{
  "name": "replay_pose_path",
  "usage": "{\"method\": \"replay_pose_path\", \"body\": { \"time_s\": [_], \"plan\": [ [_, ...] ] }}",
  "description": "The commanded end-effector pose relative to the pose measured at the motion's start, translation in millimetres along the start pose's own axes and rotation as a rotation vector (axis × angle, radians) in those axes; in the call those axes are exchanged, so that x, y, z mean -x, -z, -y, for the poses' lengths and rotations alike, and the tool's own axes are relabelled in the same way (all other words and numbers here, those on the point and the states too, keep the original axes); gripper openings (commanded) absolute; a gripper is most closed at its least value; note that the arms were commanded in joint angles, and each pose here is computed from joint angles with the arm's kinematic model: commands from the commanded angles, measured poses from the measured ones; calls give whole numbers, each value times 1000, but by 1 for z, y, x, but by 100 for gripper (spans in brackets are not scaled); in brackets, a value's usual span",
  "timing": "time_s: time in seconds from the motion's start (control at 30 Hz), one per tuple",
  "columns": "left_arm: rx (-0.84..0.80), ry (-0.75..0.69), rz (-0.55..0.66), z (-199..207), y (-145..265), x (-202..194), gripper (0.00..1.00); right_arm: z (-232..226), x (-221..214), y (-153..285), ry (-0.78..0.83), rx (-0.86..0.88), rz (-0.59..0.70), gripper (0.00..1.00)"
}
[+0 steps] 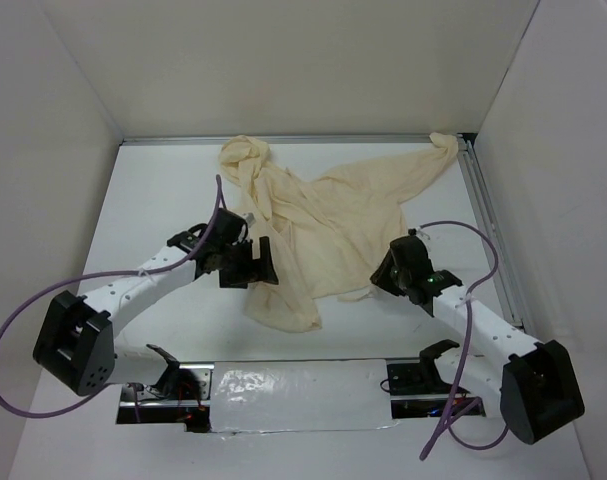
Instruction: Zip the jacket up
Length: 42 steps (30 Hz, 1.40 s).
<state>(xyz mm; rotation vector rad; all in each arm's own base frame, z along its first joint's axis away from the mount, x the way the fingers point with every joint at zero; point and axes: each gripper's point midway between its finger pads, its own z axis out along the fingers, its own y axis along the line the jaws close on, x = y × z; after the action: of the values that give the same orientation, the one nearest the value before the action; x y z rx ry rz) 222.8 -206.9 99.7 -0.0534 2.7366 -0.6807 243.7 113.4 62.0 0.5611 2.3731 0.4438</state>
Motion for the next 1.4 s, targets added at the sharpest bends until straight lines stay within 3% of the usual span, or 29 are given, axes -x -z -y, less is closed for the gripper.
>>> {"method": "replay_pose_path", "body": {
  "time_s": [0.0, 0.03, 0.13, 0.17, 0.27, 0.37, 0.47, 0.6, 0.63, 0.7, 0.93, 1.13, 1.2, 1.23, 1.3, 1.37],
  "plan": [
    [-66, 36, 28, 8, 0, 21, 99, 17, 7, 5, -16, -141, 24, 44],
    [-77, 52, 38, 5, -5, 28, 99, 15, 8, 10, 15, -153, 27, 56],
    [-130, 89, 38, 1, -13, 43, 99, -9, 10, 25, 121, -109, 29, 64],
    [-142, 95, 42, 1, -14, 49, 99, -19, 10, 29, 157, -85, 34, 74],
    [-135, 130, 42, -8, -30, 60, 97, -71, 19, 42, 264, 25, 73, 76],
    [-152, 138, 48, -11, -37, 73, 86, -109, 9, 33, 363, 81, 32, 76],
    [-184, 147, 25, -15, -47, 80, 64, -153, 3, 15, 450, 128, 18, 75],
    [-212, 170, 16, -22, -56, 88, 31, -209, -18, -21, 567, 168, -60, 57],
    [-215, 171, 12, -23, -58, 87, 13, -216, -22, -26, 606, 176, -65, 56],
    [-220, 184, 7, -26, -59, 89, 0, -237, -30, -37, 653, 176, -69, 53],
    [-232, 175, 16, -28, -55, 84, 0, -270, -51, -68, 708, 187, -117, 48],
    [-264, 148, 31, -24, -43, 81, 0, -246, -56, -99, 698, 19, -127, 52],
    [-244, 163, 42, -28, -40, 80, 0, -232, -40, -108, 629, -41, -97, 47],
    [-208, 177, 48, -34, -40, 78, 0, -228, -33, -109, 600, -51, -86, 29],
    [-178, 193, 57, -44, -39, 77, 0, -209, -18, -116, 551, -111, -73, 9],
    [-170, 211, 69, -53, -36, 78, 0, -195, -4, -117, 511, -171, -54, 7]
  ]
}}
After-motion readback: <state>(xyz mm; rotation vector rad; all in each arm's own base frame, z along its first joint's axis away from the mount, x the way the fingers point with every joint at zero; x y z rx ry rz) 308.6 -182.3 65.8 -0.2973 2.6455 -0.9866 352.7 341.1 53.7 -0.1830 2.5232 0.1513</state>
